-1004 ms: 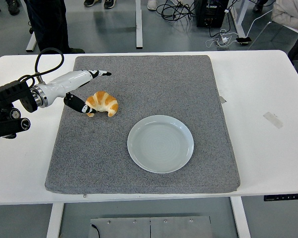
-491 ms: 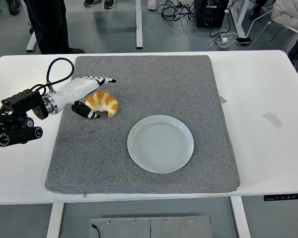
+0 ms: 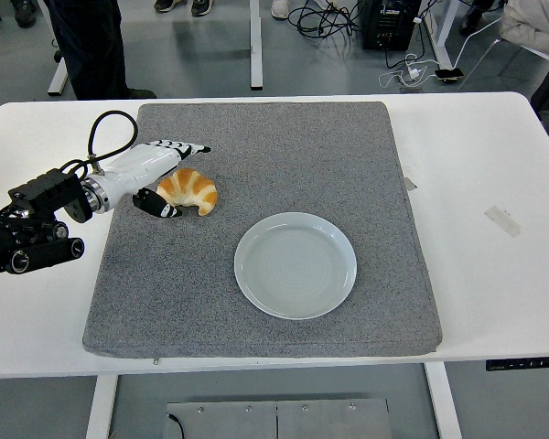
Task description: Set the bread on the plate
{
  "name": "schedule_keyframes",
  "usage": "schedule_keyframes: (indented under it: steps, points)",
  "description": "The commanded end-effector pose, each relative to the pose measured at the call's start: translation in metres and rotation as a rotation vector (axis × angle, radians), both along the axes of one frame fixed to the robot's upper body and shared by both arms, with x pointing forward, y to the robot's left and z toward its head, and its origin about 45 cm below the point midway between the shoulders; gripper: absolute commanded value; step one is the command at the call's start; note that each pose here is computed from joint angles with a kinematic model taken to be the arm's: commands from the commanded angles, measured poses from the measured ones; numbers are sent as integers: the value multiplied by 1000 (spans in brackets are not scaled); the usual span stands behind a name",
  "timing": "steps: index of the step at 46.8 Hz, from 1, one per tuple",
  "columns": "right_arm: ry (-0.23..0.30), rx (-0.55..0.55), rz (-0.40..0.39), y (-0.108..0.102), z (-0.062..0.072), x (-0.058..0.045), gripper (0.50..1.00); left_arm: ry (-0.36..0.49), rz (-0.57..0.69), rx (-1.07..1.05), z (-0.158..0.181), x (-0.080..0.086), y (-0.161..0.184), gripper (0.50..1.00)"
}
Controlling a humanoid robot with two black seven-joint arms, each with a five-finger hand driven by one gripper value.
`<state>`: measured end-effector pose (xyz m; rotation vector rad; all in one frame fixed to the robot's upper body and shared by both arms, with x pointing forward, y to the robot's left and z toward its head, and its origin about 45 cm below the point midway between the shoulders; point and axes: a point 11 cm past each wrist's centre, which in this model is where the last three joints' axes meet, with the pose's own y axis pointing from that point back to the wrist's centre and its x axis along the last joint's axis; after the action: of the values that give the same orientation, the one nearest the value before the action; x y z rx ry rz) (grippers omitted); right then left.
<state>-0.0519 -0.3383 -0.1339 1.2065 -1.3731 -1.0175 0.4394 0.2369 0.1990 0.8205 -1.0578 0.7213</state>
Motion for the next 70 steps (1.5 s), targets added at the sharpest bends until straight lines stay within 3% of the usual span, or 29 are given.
schedule_keyframes:
  steps: [1,17,25,39,47,53,70]
  points:
    - [0,1,0,0,0,0,1000,2,-8,-3,-1,-1,-4,966]
    - [0,1,0,0,0,0,1000,1,-1,17,-11,2,-6,848]
    - [2,1,0,0,0,0,1000,12,-3,18,-14,1,-6,762]
    - [0,-1,0,0,0,0,1000,20,-9,18,-14,1,-6,686]
    - [0,1,0,0,0,0,1000,26,-10,19,-15,0,-5,607]
    - [0,1,0,0,0,0,1000,25,-8,19,-15,0,-5,500]
    - [0,1,0,0,0,0,1000,-35,-16,-12,20,17,-12,500]
